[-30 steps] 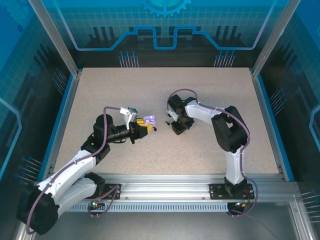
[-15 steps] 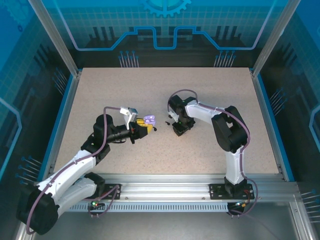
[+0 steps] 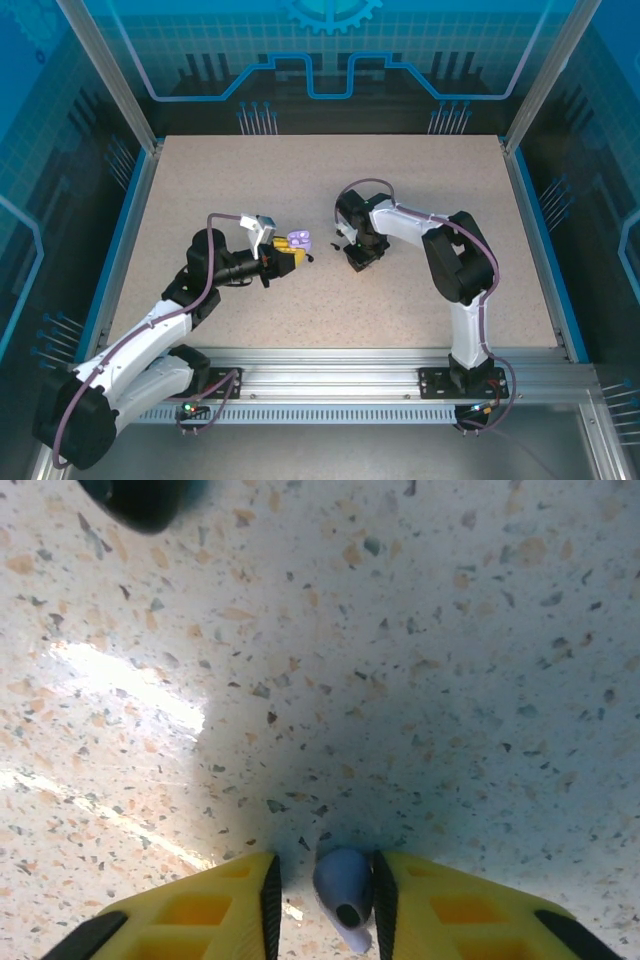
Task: Insert the wireless bluetooth earbuds into the charging case
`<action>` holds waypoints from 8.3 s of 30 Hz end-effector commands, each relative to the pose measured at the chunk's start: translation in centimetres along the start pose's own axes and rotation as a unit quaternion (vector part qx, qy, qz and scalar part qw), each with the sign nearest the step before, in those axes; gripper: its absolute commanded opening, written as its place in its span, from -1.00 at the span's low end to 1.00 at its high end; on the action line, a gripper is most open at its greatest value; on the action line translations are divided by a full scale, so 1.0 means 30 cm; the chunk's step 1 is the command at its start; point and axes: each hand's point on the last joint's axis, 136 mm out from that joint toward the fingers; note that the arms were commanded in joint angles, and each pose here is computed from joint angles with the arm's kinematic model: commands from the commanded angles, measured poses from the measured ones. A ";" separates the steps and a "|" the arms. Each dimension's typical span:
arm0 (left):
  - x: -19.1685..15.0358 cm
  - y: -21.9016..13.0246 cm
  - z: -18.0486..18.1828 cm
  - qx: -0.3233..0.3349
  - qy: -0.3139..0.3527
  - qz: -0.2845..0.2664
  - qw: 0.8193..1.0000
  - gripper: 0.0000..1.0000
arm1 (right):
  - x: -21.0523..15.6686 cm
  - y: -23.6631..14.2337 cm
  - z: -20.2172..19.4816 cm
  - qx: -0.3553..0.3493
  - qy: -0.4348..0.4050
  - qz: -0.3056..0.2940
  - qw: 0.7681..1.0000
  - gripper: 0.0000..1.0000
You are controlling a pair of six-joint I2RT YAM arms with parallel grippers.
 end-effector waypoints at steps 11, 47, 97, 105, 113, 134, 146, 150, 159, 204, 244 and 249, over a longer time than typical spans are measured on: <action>-0.003 -0.009 0.009 0.006 0.003 -0.003 1.000 -0.84 | 0.017 -0.048 -0.073 0.007 0.078 -0.050 0.996 -0.58; 0.127 0.221 0.061 -0.010 -0.038 -0.083 0.996 -0.89 | 0.086 -1.020 0.171 0.336 0.116 -0.492 0.795 -0.64; 0.305 0.206 -0.146 -0.083 -0.002 -0.158 0.984 -0.84 | 0.053 -1.104 0.296 0.327 0.052 -0.547 0.769 -0.60; 0.318 0.202 -0.145 -0.077 -0.001 -0.163 0.984 -0.84 | 0.059 -1.089 0.304 0.323 0.050 -0.540 0.776 -0.60; 0.322 0.197 -0.150 -0.080 0.002 -0.165 0.983 -0.84 | 0.066 -1.080 0.304 0.317 0.051 -0.535 0.781 -0.60; 0.333 0.178 -0.170 -0.084 0.016 -0.170 0.982 -0.84 | 0.052 -1.065 0.286 0.274 0.048 -0.526 0.804 -0.46; 0.317 0.182 -0.167 -0.082 0.019 -0.159 0.984 -0.84 | 0.039 -1.081 0.287 0.270 0.045 -0.531 0.802 -0.18; 0.289 0.189 -0.158 -0.075 0.027 -0.141 0.987 -0.84 | 0.028 -1.079 0.271 0.254 0.050 -0.532 0.806 -0.06; 0.244 0.179 -0.145 -0.055 0.045 -0.111 0.991 -0.83 | 0.002 -1.065 0.201 0.197 0.074 -0.535 0.818 0.03; 0.188 0.231 -0.284 -0.186 0.061 -0.020 0.981 -0.85 | -0.005 -0.909 0.200 0.266 0.029 -0.457 0.848 -0.04; 0.151 0.247 -0.023 -0.056 -0.040 0.006 0.998 -0.84 | -0.120 -0.851 -0.061 0.069 0.161 -0.455 0.873 -0.03; 0.132 0.225 0.116 -0.002 -0.072 0.019 0.997 -0.82 | -0.137 -0.853 -0.074 0.063 0.164 -0.455 0.873 -0.02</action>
Point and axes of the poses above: each hand's point on the last joint's axis, 136 mm out from that joint toward the fingers, its own y axis out along the fingers, its own z axis along the line the jaws close on, x = y × z, and after that the axes turned 2 degrees about -y, right-handed
